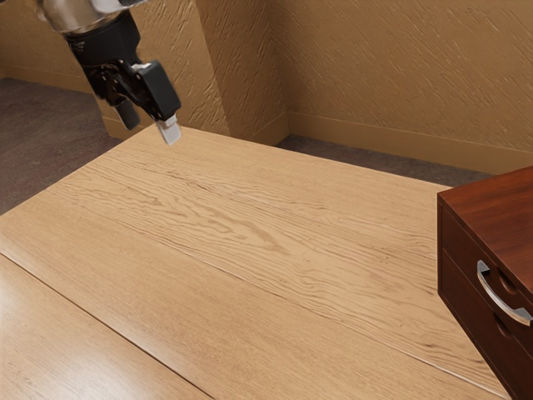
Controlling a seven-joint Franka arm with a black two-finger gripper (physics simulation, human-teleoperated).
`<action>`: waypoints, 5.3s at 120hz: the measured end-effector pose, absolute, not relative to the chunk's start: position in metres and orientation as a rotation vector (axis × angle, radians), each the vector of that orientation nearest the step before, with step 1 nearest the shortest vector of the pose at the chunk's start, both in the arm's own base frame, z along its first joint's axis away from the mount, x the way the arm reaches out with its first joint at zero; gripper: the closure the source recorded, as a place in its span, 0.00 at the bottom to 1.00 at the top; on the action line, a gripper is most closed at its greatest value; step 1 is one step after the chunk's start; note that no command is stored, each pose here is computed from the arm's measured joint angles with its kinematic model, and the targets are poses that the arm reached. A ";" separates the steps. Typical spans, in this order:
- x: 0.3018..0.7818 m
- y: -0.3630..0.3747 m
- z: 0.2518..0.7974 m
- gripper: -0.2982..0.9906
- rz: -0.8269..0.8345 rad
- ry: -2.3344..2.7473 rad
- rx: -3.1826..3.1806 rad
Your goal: Pull the drawer handle with one arm to open the drawer
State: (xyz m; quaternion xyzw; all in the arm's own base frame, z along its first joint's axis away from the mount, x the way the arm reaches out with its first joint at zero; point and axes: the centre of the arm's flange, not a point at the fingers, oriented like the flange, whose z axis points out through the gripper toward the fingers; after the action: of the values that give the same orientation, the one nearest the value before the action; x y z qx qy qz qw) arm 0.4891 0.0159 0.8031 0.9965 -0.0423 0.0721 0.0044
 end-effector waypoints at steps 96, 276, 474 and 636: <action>0.441 0.006 0.659 0.23 0.276 -0.079 3.125; 0.464 -0.254 0.595 0.23 0.282 0.782 2.421; 0.519 -0.273 0.549 0.23 0.367 0.848 2.281; 0.531 -0.273 0.518 0.23 0.333 0.853 2.280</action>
State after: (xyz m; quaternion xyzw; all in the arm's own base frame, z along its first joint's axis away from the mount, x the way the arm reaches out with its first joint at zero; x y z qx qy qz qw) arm 0.5310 -0.2733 0.5181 0.8741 0.3270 0.1276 0.3358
